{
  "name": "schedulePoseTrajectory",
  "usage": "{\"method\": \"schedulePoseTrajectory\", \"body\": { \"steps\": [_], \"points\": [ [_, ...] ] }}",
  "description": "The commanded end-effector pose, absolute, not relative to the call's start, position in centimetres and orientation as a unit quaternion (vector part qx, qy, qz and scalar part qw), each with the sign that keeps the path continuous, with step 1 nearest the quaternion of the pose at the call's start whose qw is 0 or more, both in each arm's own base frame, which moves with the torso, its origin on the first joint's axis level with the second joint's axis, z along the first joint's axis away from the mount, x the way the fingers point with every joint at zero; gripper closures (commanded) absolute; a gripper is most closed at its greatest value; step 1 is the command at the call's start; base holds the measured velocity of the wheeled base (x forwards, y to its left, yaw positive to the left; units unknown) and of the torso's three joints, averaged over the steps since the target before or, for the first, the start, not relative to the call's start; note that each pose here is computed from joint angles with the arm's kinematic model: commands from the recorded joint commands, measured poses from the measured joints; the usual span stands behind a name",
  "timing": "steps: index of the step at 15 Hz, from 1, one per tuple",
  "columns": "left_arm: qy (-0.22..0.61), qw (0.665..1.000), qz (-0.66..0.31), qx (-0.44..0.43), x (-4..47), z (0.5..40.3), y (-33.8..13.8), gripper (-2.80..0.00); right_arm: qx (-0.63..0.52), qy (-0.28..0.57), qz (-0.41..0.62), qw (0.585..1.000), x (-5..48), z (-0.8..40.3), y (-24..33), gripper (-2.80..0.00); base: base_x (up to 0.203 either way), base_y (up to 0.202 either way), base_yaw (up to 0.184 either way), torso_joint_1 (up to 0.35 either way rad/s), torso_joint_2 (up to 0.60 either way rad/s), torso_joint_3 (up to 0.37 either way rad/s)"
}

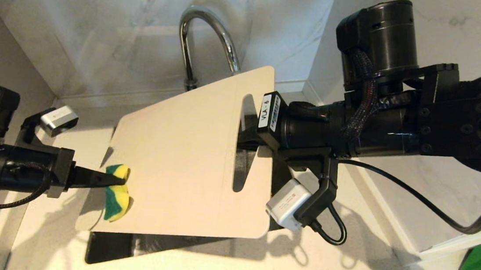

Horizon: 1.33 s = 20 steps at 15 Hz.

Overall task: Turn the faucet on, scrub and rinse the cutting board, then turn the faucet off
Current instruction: Scrub the cutting board underwater

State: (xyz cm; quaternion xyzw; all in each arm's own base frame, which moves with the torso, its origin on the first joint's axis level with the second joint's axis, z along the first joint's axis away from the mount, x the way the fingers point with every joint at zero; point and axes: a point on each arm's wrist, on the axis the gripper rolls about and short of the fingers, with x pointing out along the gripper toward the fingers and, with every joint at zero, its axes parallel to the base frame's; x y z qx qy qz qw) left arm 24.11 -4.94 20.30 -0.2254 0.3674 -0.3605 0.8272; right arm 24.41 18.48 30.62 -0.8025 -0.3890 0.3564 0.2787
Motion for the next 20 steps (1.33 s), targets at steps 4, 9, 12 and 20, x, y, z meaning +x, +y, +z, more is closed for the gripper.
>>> {"method": "schedulePoseTrajectory", "body": {
  "steps": [4,9,12,20],
  "points": [
    [0.373,0.832,-0.323,-0.253,25.0,17.9,-0.8,0.0,-0.804,-0.393,0.354,0.273,24.0,30.7,18.2,0.0,0.0,0.0,0.0,0.0,0.0,0.0],
    [0.352,0.84,-0.308,-0.277,25.0,18.3,1.8,0.0,-0.803,-0.392,0.355,0.273,24.0,30.7,18.2,0.0,0.0,0.0,0.0,0.0,0.0,0.0],
    [0.337,0.846,-0.298,-0.287,25.0,18.8,3.1,0.0,-0.801,-0.39,0.36,0.276,23.9,30.4,18.1,0.0,0.0,0.0,0.0,0.0,0.0,0.0],
    [0.299,0.856,-0.31,-0.285,25.5,23.1,3.0,0.0,-0.799,-0.394,0.346,0.295,23.8,29.9,17.9,0.0,0.0,0.0,0.0,0.0,0.0,0.0]
  ]
}}
